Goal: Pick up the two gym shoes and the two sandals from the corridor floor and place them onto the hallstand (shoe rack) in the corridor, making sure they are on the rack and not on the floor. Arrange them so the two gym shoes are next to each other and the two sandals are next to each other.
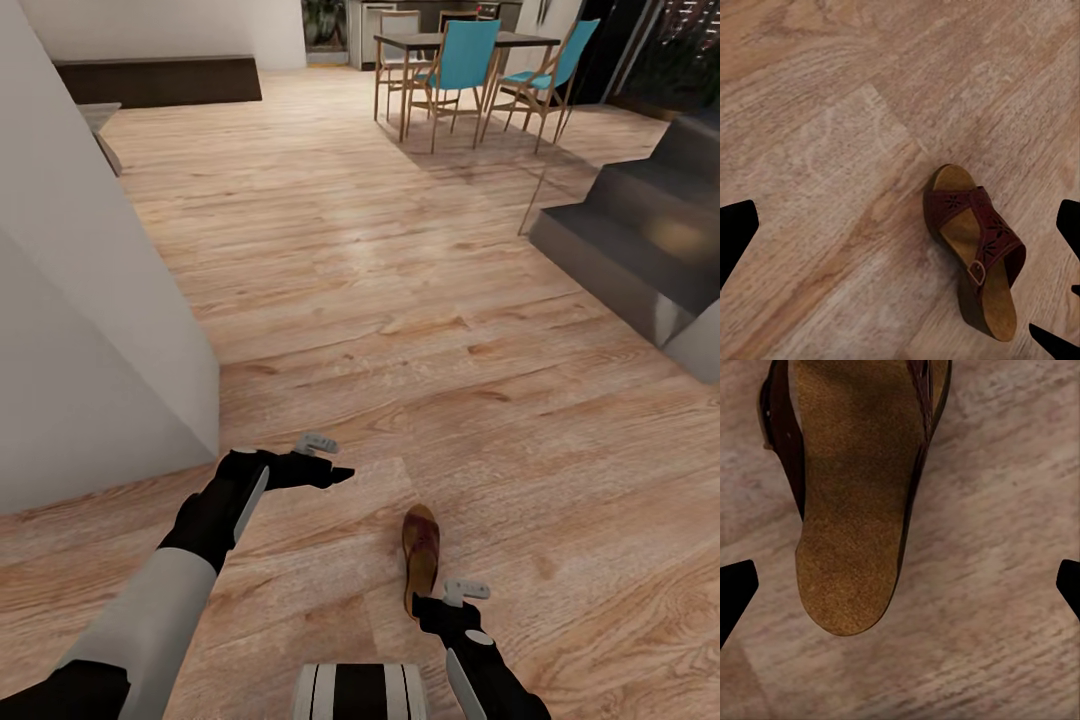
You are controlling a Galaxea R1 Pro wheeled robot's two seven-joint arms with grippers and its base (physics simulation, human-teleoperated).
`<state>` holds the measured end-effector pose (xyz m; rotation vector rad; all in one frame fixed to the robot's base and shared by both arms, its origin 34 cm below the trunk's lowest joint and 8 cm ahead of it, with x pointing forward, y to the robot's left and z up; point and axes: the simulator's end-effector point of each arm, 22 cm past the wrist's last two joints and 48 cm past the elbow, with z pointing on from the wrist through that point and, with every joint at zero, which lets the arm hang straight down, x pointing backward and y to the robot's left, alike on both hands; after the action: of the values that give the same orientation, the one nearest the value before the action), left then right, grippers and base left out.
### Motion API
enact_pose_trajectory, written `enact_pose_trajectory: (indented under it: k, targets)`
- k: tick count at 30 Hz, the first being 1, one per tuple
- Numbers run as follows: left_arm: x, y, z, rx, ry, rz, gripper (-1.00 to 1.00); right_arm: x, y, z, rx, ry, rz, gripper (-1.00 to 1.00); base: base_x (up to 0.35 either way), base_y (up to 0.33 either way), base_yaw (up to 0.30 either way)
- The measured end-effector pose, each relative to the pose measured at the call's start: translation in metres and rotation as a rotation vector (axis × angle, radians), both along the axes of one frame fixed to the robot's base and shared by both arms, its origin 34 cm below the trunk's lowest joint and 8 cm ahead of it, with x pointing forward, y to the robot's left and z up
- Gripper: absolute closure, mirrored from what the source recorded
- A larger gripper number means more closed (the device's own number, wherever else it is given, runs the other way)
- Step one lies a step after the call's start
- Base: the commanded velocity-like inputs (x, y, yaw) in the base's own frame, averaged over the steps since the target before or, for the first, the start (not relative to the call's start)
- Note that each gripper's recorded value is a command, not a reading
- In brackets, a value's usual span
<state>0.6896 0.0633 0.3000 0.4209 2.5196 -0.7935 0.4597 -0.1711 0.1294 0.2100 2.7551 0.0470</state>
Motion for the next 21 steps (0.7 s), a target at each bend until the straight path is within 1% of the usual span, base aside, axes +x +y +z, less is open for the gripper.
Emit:
enact_pose_trajectory:
  k: [7,15,21]
  targets:
    - [-0.0002,-0.0001,0.0002,-0.002,0.000,0.002,-1.00,-0.0001,-0.0001,-0.0003,0.000,0.000,0.000,-1.00,0.000,0.000,0.046]
    - [-0.0019,0.0000,-0.0029,-0.004,0.006,0.004,-1.00,-0.0013,-0.0006,-0.0018,-0.001,0.004,-0.002,-1.00,0.000,0.000,0.172]
    - [-0.0028,0.0005,-0.0058,-0.003,0.010,0.004,-1.00,-0.0029,-0.0010,-0.0034,-0.001,0.008,-0.003,-1.00,0.000,0.000,0.131]
